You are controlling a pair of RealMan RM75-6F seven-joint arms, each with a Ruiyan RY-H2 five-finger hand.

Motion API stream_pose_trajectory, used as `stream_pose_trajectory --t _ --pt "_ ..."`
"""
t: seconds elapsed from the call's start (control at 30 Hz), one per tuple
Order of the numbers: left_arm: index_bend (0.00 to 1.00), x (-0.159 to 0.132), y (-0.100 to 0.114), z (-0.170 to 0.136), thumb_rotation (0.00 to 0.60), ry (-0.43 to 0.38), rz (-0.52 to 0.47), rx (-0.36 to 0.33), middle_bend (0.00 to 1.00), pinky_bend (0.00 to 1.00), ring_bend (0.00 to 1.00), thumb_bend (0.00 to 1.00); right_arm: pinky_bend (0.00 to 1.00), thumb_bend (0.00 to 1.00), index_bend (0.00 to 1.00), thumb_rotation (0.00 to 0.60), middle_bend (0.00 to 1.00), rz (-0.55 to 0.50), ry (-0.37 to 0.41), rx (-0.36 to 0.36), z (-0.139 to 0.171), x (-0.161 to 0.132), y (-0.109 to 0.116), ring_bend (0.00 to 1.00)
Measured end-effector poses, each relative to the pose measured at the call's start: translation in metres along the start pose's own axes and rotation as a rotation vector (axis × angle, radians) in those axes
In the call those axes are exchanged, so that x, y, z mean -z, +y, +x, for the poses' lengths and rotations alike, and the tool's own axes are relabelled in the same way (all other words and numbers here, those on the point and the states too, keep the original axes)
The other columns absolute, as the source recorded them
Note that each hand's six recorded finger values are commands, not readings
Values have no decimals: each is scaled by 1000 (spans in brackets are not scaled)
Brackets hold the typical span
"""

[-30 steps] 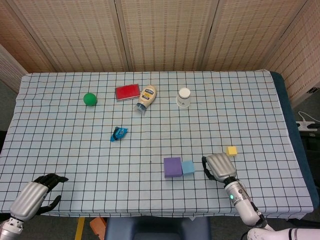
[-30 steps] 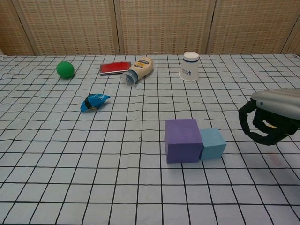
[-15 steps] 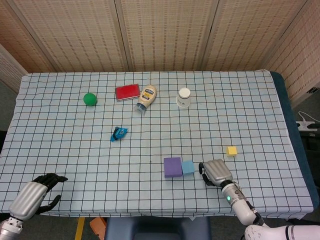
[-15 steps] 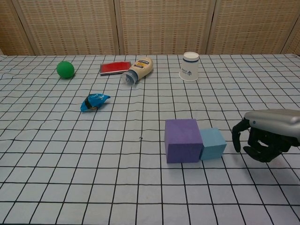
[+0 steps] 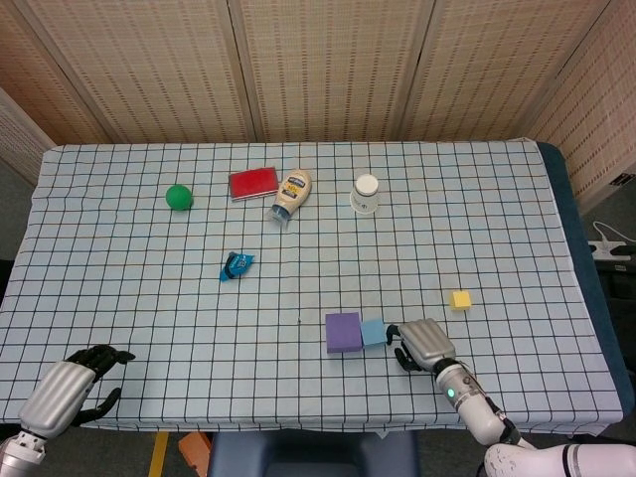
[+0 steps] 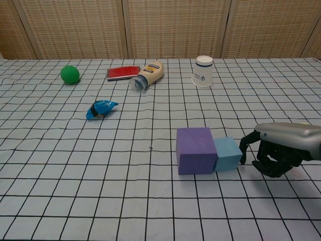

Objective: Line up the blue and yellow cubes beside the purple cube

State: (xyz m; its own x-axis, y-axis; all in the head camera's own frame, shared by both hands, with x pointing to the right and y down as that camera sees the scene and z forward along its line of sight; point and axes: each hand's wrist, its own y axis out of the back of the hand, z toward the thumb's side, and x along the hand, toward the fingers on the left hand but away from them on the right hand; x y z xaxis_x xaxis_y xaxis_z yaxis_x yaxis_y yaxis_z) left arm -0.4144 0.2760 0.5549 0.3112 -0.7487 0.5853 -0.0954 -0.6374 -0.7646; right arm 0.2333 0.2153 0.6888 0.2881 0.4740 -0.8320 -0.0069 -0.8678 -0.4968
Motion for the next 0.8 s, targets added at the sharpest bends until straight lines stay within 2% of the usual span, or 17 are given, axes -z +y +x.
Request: stream_pose_trajectory --t 0.67,0.8 --pt "292 0 2 -1 600 0 -3 -6 373 347 236 426 1000 512 378 600 844 -33 54 -9 1 -4 -1 883" --pt "292 0 2 -1 600 1 -2 -4 379 347 236 426 1000 445 379 600 844 -1 58 21 5 -1 9 883"
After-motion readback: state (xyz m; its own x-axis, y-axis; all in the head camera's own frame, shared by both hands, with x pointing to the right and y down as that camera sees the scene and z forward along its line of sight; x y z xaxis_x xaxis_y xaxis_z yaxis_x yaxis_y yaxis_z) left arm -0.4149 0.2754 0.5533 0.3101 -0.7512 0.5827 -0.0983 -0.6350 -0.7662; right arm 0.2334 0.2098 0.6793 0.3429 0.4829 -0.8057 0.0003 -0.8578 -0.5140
